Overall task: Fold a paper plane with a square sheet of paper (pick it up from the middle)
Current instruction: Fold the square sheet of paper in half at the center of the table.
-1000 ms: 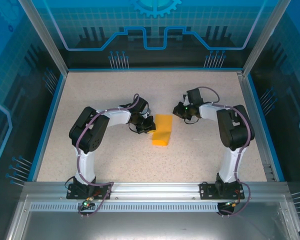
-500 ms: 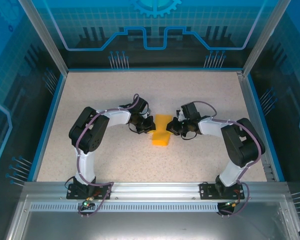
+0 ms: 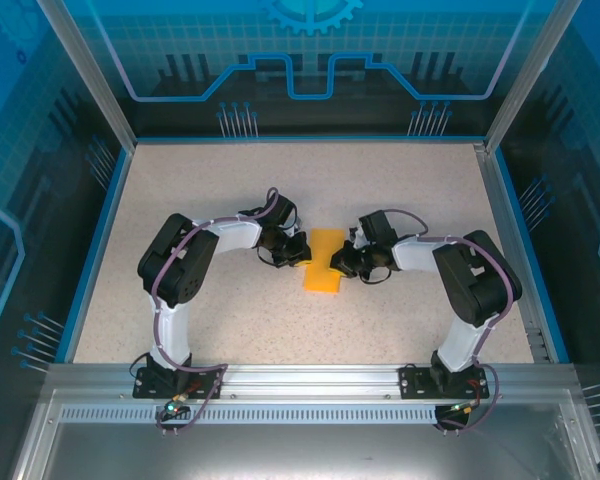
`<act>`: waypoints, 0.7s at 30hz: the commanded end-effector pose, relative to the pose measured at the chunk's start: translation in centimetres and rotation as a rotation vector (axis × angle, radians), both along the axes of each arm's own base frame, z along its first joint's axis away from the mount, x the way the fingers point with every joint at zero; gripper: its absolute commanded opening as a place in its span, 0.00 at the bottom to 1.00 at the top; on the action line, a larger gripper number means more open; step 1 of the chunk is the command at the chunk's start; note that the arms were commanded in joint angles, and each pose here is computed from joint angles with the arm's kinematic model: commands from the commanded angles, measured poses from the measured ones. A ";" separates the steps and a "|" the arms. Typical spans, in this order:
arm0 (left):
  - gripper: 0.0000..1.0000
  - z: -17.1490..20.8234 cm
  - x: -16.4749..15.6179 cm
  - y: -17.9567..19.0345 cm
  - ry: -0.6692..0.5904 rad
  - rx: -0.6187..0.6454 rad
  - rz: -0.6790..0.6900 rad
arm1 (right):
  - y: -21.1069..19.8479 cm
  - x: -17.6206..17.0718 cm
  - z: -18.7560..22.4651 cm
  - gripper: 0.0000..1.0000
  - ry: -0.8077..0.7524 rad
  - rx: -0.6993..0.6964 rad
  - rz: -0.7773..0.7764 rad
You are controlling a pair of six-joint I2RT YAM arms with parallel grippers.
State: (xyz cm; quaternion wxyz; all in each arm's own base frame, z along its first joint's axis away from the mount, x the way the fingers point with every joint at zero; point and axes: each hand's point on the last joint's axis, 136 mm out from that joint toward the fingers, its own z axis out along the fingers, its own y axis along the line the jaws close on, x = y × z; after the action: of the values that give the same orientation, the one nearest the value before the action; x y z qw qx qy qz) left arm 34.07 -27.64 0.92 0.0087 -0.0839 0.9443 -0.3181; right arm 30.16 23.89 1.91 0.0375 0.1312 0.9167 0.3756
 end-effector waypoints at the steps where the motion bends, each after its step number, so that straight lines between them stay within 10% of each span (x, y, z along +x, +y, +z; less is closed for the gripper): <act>1: 0.02 -7.0 -5.8 4.8 0.227 0.265 0.031 | 0.4 -1.9 -1.3 0.07 0.062 -0.005 0.026; 21: 0.02 -7.6 -6.0 5.3 0.232 0.286 0.048 | -2.0 -7.4 -3.0 0.07 0.123 -0.076 0.140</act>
State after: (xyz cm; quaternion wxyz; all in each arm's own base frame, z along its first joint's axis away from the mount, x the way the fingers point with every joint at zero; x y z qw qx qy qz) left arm 34.05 -27.65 0.89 0.0120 -0.0829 0.9436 -0.3204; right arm 27.42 23.32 0.98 0.0311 0.0923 0.9236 0.3707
